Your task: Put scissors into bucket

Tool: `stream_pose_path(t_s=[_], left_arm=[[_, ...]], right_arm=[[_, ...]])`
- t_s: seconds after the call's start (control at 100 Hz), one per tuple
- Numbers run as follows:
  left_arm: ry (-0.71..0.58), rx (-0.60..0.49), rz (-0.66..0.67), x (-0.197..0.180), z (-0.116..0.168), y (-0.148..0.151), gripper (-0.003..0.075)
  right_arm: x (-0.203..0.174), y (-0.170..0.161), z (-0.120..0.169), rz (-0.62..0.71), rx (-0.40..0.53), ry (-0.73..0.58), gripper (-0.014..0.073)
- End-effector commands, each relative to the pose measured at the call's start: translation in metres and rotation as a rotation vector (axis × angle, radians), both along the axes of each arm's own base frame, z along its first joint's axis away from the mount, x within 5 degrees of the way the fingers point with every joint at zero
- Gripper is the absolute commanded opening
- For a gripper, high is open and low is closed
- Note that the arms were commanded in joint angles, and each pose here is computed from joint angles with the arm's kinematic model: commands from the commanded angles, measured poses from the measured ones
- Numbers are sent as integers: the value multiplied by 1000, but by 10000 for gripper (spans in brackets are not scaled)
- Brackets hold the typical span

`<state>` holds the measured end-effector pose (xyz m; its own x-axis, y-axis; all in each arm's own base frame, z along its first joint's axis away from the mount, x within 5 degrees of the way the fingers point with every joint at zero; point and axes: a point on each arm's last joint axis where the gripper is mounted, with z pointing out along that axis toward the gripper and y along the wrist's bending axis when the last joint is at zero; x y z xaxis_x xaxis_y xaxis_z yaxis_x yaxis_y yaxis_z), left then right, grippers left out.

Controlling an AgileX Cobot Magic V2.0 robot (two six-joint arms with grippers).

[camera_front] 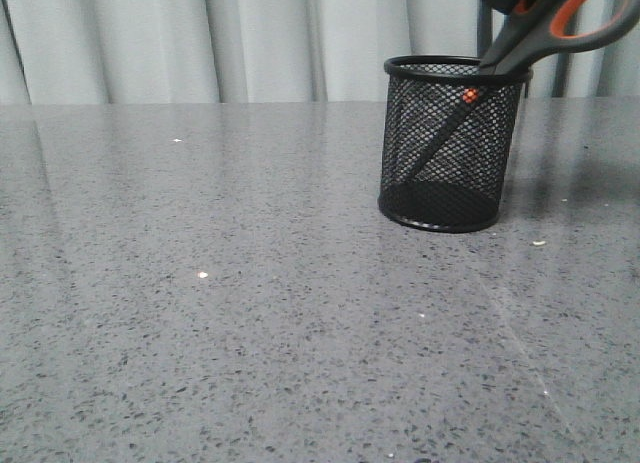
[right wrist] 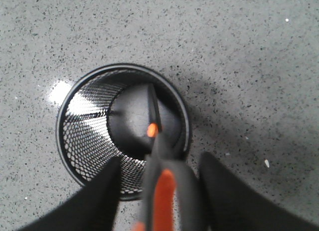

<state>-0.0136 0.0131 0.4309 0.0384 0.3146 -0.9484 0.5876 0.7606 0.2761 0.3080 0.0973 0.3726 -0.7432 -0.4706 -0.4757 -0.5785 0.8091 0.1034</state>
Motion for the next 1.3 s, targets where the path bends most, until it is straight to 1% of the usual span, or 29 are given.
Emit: stream_pose_path(t_s=[0.0,0.13,0.33,0.38,0.42,0.45,0.5,0.52,0.53,0.55,0.66,0.73,0.75,0.78,0.81,0.83,0.84,0.87,0.88,0.94,0.95,0.97,1.01,1.02,1.08,1.15,1.19,1.26,1.29], left_arm=[[-58,-62,-12,2,12,-3,169],[-58,-62,-12,2,12,-3,169],[-63,-60,-8,2,13,-2,169],[-79,-73,2,3,14,-2,168],[-95,-99,11,5,16,-2,160],[-107,-112,24,7,16,-2,146],[-127,-139,44,11,16,-2,115],[-139,-143,51,12,16,-3,102],[-142,-150,53,13,16,-4,97],[-149,-159,58,15,15,-4,83],[-167,-191,52,24,8,-12,22],[-188,-213,38,28,0,-16,4],[-198,-218,35,29,-3,-17,1],[-214,-230,29,30,-7,-18,-2],[-231,-239,24,32,-13,-21,-3],[-239,-247,20,33,-17,-22,-3],[-242,-248,19,33,-18,-22,-3],[-250,-252,15,34,-24,-23,-3],[-251,-253,14,35,-28,-24,-3],[-245,-248,9,39,-43,-28,-3],[-242,-245,8,40,-46,-28,-3],[-236,-243,6,41,-52,-30,-3],[-224,-232,5,44,-62,-32,-3],[-218,-228,4,46,-65,-33,-4],[-204,-216,2,51,-78,-37,-12],[-189,-228,-8,55,-90,-41,-20],[-197,-233,-12,57,-95,-43,-20],[-223,-242,-17,59,-100,-46,-20],[-227,-247,-17,59,-101,-46,-20]], right_arm=[[-11,-1,25,12,26,-56,468],[-13,-1,40,18,34,-95,469],[-28,-3,81,24,84,-223,455],[-34,-4,90,23,103,-249,407],[-42,-3,96,25,134,-260,326],[-48,-3,101,33,160,-269,251],[-58,-2,108,46,202,-282,66],[-64,-2,111,52,220,-287,16],[-68,-2,114,56,232,-293,-33],[-72,-1,115,60,246,-296,-71],[-110,-10,122,68,266,-354,-44],[-143,-19,121,70,272,-440,-44],[-156,-22,123,71,278,-490,-44],[-170,-26,115,70,278,-527,-44],[-192,-33,114,61,291,-612,-44],[-198,-35,105,54,287,-624,-44],[-207,-38,106,50,292,-670,-45],[-221,-43,93,29,293,-707,-45],[-231,-46,93,19,298,-753,-45],[-257,-57,62,-23,285,-831,-45],[-266,-61,62,-36,292,-885,-45],[-271,-63,54,-45,288,-909,-45],[-284,-69,25,-71,269,-950,-45],[-290,-72,23,-83,275,-985,-45],[-302,-77,-10,-112,271,-1027,-45],[-316,-82,-37,-122,286,-1083,-45],[-323,-84,-46,-131,302,-1126,-45],[-311,-82,-54,-131,265,-1065,-45],[-309,-81,-55,-134,271,-1056,-45]])
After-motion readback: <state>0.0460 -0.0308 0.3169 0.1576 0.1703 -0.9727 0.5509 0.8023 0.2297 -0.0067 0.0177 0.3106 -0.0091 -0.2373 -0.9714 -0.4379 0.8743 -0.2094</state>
